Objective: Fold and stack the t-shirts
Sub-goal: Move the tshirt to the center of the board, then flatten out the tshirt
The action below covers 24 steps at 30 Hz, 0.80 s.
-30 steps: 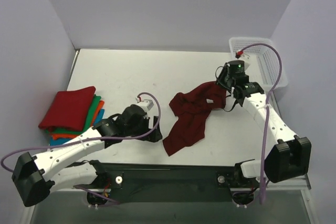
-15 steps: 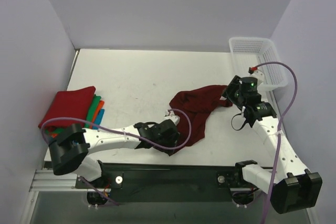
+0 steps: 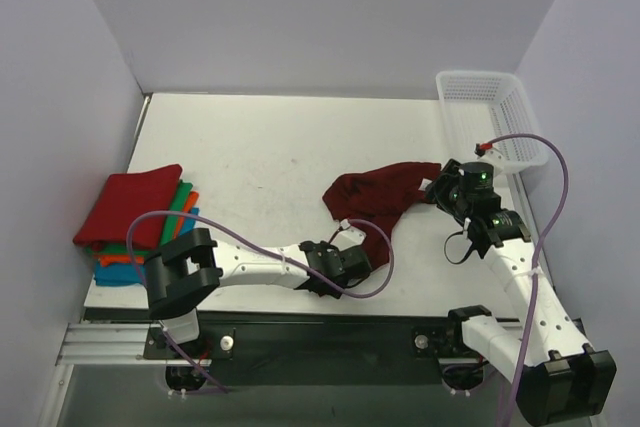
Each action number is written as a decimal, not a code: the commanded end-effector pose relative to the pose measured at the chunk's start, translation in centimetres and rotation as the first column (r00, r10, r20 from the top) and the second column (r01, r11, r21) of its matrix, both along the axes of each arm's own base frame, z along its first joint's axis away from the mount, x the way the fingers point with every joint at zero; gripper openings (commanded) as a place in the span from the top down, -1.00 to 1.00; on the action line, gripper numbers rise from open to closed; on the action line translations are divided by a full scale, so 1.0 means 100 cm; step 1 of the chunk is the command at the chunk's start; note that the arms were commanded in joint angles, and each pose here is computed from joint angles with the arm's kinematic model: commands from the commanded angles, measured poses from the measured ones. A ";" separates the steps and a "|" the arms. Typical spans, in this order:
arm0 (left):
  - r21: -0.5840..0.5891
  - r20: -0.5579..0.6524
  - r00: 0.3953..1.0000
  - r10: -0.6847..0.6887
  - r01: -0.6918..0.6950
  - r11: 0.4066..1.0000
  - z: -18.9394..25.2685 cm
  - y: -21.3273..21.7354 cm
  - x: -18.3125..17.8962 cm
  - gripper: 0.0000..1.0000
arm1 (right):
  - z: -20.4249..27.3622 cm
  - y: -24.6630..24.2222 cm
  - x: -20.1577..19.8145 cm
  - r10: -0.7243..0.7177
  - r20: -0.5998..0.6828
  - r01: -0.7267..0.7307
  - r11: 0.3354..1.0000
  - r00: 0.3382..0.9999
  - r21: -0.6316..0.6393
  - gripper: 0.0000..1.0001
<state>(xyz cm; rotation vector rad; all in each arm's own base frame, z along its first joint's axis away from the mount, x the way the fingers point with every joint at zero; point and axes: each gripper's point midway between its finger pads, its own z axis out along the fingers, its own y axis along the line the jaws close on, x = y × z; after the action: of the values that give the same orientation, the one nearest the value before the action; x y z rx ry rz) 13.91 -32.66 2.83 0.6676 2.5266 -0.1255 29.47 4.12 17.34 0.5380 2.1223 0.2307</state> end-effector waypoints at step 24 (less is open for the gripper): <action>-0.251 0.018 0.891 0.454 -0.436 0.864 0.083 0.129 0.058 1.00 | -0.072 -0.001 -0.019 0.021 -0.235 -0.033 0.998 0.972 -0.046 -0.02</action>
<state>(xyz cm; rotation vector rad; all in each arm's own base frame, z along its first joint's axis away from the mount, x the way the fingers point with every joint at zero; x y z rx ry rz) 18.83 -21.89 10.44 0.1220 2.4659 -0.0981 28.40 3.92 11.33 0.5459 2.3082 0.1483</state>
